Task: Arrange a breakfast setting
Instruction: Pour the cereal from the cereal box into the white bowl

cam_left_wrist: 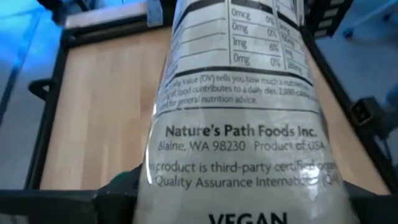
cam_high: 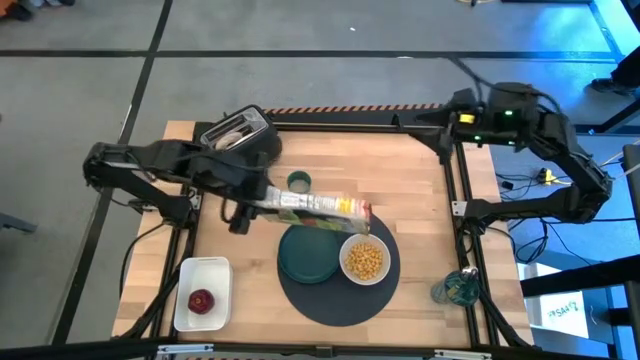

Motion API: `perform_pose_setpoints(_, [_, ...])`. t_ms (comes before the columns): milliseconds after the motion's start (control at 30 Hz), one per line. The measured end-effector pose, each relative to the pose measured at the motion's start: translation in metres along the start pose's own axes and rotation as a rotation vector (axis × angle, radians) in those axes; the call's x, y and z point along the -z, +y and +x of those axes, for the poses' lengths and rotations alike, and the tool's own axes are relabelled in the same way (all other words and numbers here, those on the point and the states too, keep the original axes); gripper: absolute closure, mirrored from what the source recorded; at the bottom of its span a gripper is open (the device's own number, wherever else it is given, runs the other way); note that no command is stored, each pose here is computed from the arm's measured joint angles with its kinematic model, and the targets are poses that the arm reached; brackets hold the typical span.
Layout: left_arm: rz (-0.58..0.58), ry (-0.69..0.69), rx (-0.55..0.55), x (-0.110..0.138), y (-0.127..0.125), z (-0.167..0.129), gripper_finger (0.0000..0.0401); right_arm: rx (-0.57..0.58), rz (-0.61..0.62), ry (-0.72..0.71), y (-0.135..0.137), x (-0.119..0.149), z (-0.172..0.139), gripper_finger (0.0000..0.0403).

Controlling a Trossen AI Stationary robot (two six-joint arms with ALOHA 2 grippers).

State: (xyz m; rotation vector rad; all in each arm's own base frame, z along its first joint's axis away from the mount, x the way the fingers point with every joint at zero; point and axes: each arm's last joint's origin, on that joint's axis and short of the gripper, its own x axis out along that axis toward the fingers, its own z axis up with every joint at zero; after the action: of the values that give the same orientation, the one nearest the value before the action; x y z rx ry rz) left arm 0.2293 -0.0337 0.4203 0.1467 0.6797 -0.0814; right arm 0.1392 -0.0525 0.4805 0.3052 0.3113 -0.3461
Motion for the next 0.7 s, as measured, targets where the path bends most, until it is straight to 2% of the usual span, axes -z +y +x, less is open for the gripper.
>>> perform_pose_setpoints(133, [-0.011,-0.084,-0.005,0.000,0.002,-0.020,0.0195,-0.015,-0.011,-0.095,0.004,-0.010,-0.021,0.0114])
perform_pose_setpoints(267, [-0.013,-0.231,-0.036,-0.007,0.005,-0.040,0.0195,-0.073,-0.026,-0.241,0.009,-0.023,-0.040,0.0114])
perform_pose_setpoints(433, [-0.030,-0.483,-0.186,-0.023,0.015,-0.063,0.0195,-0.254,-0.066,-0.356,0.016,-0.036,-0.046,0.0114])
perform_pose_setpoints(533, [-0.068,-0.612,-0.263,-0.033,0.024,-0.072,0.0195,-0.311,-0.093,-0.418,0.019,-0.042,-0.048,0.0114])
perform_pose_setpoints(700, [-0.067,-0.633,-0.310,-0.035,0.034,-0.070,0.0196,-0.290,-0.138,-0.467,0.020,-0.046,-0.049,0.0114])
